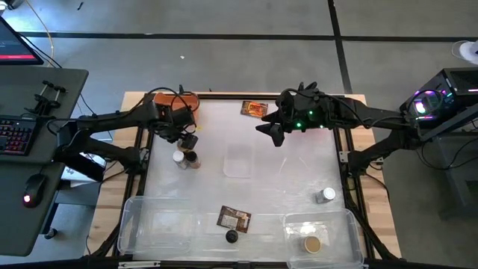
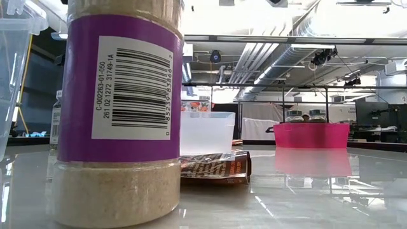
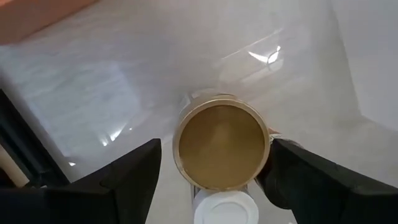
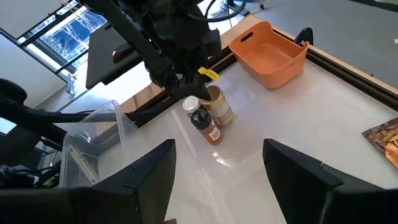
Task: Sort spices by type
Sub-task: Put the gold seasoning bottle into the right transparent bin
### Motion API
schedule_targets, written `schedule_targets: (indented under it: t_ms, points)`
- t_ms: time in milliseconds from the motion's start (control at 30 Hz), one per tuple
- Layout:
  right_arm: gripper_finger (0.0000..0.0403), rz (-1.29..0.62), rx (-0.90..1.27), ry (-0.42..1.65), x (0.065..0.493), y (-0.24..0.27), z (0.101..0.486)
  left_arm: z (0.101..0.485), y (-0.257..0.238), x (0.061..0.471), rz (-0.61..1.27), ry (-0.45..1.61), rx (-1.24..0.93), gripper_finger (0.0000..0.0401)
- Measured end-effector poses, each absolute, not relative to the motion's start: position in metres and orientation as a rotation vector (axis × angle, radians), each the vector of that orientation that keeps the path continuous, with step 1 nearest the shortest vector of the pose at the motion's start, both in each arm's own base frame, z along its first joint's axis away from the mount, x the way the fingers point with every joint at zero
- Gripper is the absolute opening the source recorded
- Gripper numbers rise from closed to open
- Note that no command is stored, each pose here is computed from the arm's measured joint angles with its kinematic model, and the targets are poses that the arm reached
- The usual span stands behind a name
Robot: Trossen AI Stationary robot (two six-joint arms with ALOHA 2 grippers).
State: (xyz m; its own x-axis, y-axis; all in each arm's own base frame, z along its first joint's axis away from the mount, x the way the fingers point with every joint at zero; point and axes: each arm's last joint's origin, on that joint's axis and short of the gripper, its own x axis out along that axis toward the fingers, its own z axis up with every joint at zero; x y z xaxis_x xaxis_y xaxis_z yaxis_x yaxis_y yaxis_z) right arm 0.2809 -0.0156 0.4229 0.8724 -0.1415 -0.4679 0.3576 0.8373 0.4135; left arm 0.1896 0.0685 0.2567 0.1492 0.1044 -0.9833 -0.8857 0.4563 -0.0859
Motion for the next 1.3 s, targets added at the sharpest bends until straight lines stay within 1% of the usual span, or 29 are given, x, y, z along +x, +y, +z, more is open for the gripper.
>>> schedule_targets:
  t_ms: [167, 633, 967, 1200, 1300]
  points:
    - [0.0236, -0.274, 0.515, 0.434, 0.281, -0.016, 0.423, 0.250, 0.070, 0.196, 0.807, 1.253, -0.809, 0.0291]
    - [0.0236, -0.276, 0.522, 0.434, 0.281, -0.016, 0.423, 0.247, 0.070, 0.199, 0.779, 1.268, -0.805, 0.0291]
    - [0.0236, -0.277, 0.522, 0.434, 0.281, -0.016, 0.423, 0.229, 0.074, 0.210, 0.756, 1.392, -0.748, 0.0291]
    - [0.0236, -0.278, 0.522, 0.437, 0.281, -0.016, 0.423, 0.225, 0.076, 0.211, 0.746, 1.425, -0.698, 0.0291]
    - [0.0236, -0.278, 0.522, 0.437, 0.281, -0.016, 0.423, 0.225, 0.076, 0.211, 0.729, 1.432, -0.675, 0.0278]
